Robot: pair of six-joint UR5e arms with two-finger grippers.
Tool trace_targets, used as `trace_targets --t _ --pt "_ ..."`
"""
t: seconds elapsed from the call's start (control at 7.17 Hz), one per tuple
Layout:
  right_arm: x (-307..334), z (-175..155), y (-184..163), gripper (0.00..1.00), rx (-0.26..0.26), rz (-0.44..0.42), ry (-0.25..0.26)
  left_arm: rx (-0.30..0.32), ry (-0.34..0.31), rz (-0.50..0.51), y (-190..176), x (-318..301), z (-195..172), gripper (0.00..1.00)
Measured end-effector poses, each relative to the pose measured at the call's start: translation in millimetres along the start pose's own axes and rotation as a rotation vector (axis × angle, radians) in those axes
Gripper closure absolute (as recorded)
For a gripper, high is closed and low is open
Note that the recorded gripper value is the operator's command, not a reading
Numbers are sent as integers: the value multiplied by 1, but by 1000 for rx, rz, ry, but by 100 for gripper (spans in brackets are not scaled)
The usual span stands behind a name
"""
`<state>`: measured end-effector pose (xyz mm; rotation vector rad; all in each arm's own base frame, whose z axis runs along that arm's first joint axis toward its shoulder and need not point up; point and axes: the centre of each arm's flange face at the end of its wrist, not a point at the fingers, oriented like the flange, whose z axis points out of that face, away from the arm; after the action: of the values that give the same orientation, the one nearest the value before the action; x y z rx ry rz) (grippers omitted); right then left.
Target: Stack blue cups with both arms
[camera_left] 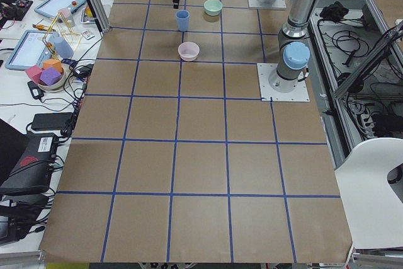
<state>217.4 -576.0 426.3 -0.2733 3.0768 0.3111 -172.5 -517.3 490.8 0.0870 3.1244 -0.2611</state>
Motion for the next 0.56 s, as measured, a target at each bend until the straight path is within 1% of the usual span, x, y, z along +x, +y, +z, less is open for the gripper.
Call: trace_targets --t 0.14,0.28,0.42,0.56 --pt "-22 7 0 100 15 13 7 22 -13 0 23 -4 9 0" --pt "-36 17 -4 100 46 26 9 24 -21 -1 37 -8 10 0" --pt "-49 30 -8 100 82 49 11 6 -20 -7 42 -13 9 0" --pt "-60 41 -10 100 114 66 10 -20 -15 -17 38 -19 7 0"
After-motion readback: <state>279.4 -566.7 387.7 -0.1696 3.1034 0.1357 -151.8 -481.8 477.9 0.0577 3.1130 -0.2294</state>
